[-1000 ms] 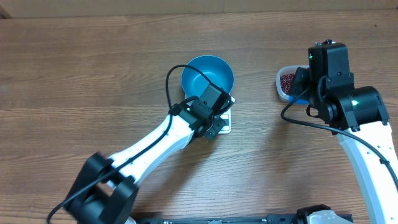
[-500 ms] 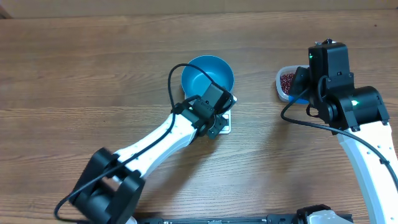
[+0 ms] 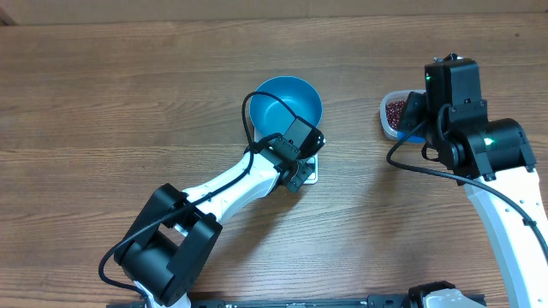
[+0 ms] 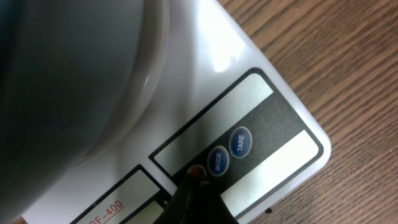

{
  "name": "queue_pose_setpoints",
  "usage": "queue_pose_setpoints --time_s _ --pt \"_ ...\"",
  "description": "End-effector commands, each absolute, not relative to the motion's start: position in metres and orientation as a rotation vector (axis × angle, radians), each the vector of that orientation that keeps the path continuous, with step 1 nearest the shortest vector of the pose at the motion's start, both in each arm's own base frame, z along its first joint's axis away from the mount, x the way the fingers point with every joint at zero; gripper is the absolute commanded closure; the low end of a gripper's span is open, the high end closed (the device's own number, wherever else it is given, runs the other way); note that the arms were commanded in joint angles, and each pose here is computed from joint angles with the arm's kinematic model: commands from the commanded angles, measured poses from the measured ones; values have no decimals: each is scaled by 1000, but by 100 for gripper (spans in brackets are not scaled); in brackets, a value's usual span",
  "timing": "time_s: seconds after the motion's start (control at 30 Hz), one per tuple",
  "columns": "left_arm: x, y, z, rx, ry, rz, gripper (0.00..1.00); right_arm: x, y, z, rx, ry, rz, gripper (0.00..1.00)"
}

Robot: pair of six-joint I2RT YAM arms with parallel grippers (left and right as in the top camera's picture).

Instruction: Scoop item into bowl and weigh 150g on scale

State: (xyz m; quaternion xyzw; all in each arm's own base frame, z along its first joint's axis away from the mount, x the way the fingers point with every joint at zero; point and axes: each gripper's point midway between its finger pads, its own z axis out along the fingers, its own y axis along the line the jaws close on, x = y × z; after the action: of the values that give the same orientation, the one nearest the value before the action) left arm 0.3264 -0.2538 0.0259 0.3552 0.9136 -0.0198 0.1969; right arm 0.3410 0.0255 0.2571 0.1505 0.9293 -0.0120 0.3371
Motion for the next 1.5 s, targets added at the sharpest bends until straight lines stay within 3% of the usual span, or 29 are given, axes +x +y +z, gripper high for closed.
queue_pose_setpoints --time_s 0.0,1.13,1.47 --pt "330 -252 25 991 2548 -43 96 343 27 277 385 2366 -8 96" --pt "330 -243 -3 998 2609 3 96 343 27 277 387 2366 -7 96" --pt "332 -242 9 993 2618 6 96 343 27 277 386 2366 -7 96"
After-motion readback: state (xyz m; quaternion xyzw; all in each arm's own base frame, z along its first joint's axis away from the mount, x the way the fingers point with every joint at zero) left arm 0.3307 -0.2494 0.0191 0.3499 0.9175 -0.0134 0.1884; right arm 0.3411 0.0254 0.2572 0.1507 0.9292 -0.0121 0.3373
